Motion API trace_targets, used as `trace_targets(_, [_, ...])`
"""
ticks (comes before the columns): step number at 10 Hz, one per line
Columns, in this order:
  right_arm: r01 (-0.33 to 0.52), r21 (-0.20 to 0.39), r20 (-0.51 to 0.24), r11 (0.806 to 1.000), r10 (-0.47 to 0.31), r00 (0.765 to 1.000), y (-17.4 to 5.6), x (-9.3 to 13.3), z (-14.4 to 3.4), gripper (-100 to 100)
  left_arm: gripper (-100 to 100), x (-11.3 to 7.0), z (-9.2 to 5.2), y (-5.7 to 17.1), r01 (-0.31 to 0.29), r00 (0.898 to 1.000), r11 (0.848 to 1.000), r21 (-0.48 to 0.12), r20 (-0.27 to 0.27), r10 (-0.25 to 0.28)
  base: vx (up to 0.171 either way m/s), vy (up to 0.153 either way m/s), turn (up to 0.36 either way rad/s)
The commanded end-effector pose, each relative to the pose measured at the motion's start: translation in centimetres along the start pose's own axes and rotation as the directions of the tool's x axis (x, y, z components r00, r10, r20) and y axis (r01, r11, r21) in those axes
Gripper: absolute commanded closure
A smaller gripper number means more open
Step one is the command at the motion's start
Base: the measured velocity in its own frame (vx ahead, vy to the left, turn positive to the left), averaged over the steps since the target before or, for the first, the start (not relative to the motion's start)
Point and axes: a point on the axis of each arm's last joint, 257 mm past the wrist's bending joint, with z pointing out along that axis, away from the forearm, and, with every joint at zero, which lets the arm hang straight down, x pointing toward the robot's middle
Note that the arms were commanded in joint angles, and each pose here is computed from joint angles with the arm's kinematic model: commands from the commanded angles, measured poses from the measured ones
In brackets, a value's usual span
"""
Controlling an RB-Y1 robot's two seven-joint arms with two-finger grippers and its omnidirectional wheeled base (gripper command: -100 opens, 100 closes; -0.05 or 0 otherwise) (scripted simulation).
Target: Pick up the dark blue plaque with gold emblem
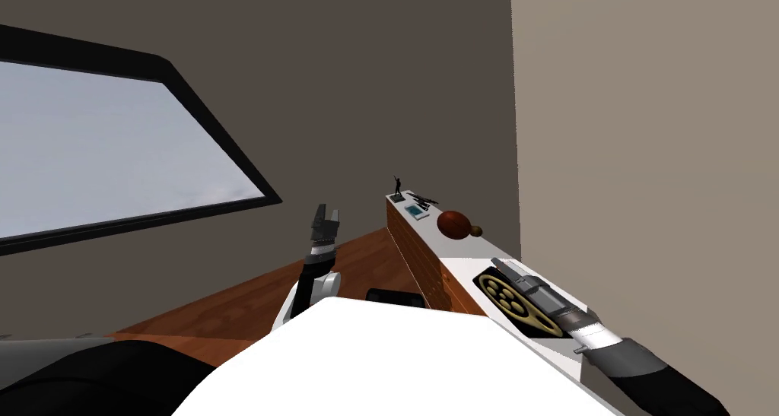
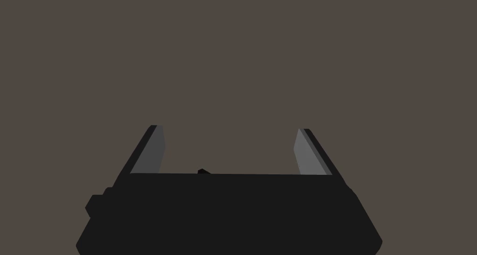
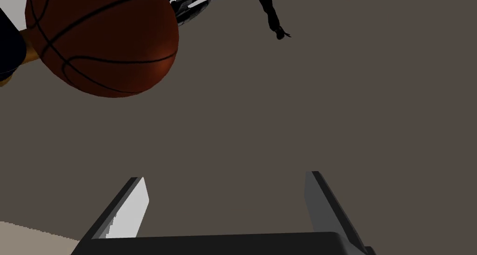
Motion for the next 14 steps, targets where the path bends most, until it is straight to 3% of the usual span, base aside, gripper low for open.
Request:
trace_targets(1, [0.025,0.014,-0.037,1.000,-0.025,0.999,-0.6,0.5,-0.7,-100,0,0.0,0.0,0.0,0.000,1.000,1.000,0.000,0.000,0.000,0.037,-0.002,0.059])
trace_targets(3, [0.111,0.056,-0.146,0.992,-0.102,0.984,-2.8,1.6,-2.7,-100,0,0.0,0.0,0.0,0.000,1.000,1.000,0.000,0.000,0.000,0.056,0.002,0.156])
trace_targets(4, [0.116,0.055,-0.166,0.992,-0.105,0.980,-2.9,1.9,-2.9,-100,0,0.0,0.0,0.0,0.000,1.000,1.000,0.000,0.000,0.000,0.051,0.000,0.047])
trace_targets(5, [0.161,0.065,-0.226,0.985,-0.143,0.964,-3.9,2.5,-3.9,-100,0,0.0,0.0,0.0,0.000,1.000,1.000,0.000,0.000,0.000,0.057,0.001,0.075])
trace_targets(6, [0.160,0.068,-0.233,0.985,-0.140,0.962,-4.0,2.7,-4.2,-100,0,0.0,0.0,0.0,0.000,1.000,1.000,0.000,0.000,0.000,0.040,-0.004,0.052])
trace_targets(7, [0.204,0.073,-0.295,0.976,-0.175,0.940,-5.0,3.3,-5.2,-100,0,0.0,0.0,0.0,0.000,1.000,1.000,0.000,0.000,0.000,0.048,0.009,0.088])
trace_targets(8, [0.203,0.077,-0.300,0.976,-0.172,0.938,-5.1,3.4,-5.5,-100,0,0.0,0.0,0.0,0.000,1.000,1.000,0.000,0.000,0.000,0.044,0.006,0.044])
trace_targets(10, [0.282,0.078,-0.410,0.956,-0.227,0.884,-7.0,4.4,-7.7,-100,0,0.0,0.0,0.0,0.000,1.000,1.000,0.000,0.000,0.000,0.064,0.010,0.072])
trace_targets(11, [0.282,0.079,-0.431,0.956,-0.223,0.875,-7.0,4.9,-8.3,-100,0,0.0,0.0,0.0,0.000,1.000,1.000,0.000,0.000,0.000,0.063,0.004,0.044])
trace_targets(12, [0.320,0.067,-0.482,0.945,-0.250,0.840,-7.9,5.3,-9.2,-100,0,0.0,0.0,0.0,0.000,1.000,1.000,0.000,0.000,0.000,0.062,0.020,0.045])
trace_targets(13, [0.317,0.073,-0.493,0.945,-0.242,0.836,-8.0,5.6,-9.8,-100,0,0.0,0.0,0.0,0.000,1.000,1.000,0.000,0.000,0.000,0.047,0.008,0.017])
trace_targets(14, [0.351,0.060,-0.543,0.934,-0.265,0.797,-8.8,6.0,-10.9,-100,0,0.0,0.0,0.0,0.000,1.000,1.000,0.000,0.000,0.000,0.062,0.005,0.032])
